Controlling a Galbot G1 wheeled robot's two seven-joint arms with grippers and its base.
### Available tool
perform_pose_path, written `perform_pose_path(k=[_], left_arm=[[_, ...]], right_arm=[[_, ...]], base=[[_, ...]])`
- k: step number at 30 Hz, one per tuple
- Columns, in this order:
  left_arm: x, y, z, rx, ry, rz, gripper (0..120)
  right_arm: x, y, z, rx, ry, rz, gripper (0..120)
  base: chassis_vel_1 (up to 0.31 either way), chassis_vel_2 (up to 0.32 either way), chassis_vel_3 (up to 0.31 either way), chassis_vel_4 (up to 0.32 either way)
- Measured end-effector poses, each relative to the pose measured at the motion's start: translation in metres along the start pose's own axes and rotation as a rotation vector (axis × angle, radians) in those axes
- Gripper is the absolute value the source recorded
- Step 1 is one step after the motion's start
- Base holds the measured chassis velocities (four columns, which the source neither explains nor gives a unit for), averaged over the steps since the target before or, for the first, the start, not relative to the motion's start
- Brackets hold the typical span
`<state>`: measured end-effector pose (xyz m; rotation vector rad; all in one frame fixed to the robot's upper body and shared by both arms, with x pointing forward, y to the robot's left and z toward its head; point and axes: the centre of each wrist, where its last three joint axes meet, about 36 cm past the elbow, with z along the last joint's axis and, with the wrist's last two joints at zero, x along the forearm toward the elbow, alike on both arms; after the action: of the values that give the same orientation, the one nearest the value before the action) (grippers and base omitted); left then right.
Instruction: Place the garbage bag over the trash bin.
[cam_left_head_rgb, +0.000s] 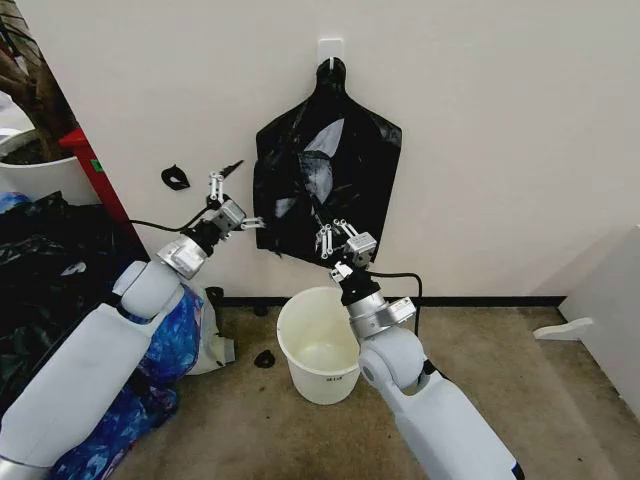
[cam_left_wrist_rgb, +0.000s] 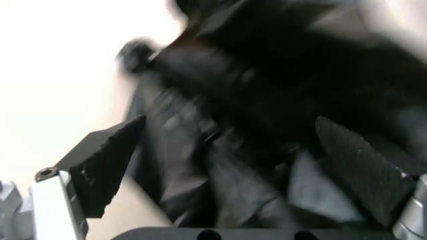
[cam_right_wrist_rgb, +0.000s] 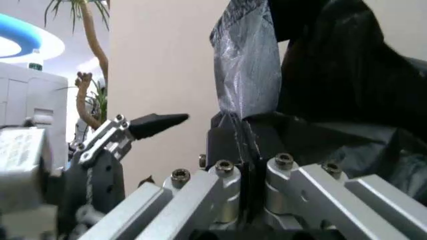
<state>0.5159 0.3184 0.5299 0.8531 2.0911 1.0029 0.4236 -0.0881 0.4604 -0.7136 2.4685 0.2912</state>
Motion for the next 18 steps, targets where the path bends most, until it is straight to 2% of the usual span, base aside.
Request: perform_pose_path(k=[5, 12, 16, 18], left_arm=[[-0.001, 0.01, 0.003, -0.059, -0.025, 0.13, 100], [-0.008, 0.025, 0.017, -0.165, 0.065, 0.239, 98], [-0.014, 0.027, 0.019, -0.178, 0.09, 0.283, 90], [-0.018, 0.03, 0.02, -0.19, 0.11, 0.318, 81]], right_arm=[[-0.003, 0.003, 0.0, -0.007, -0.006, -0.004, 0], [-0.005, 0.007, -0.001, -0.014, -0.013, -0.009, 0], [-0.005, 0.006, -0.002, -0.013, -0.015, -0.01, 0], [-0.004, 0.005, -0.003, -0.009, -0.017, -0.01, 0]], base=[[0.0, 0.0, 0.0, 0.0], [0.0, 0.0, 0.0, 0.0], [0.0, 0.0, 0.0, 0.0], [0.0, 0.0, 0.0, 0.0]])
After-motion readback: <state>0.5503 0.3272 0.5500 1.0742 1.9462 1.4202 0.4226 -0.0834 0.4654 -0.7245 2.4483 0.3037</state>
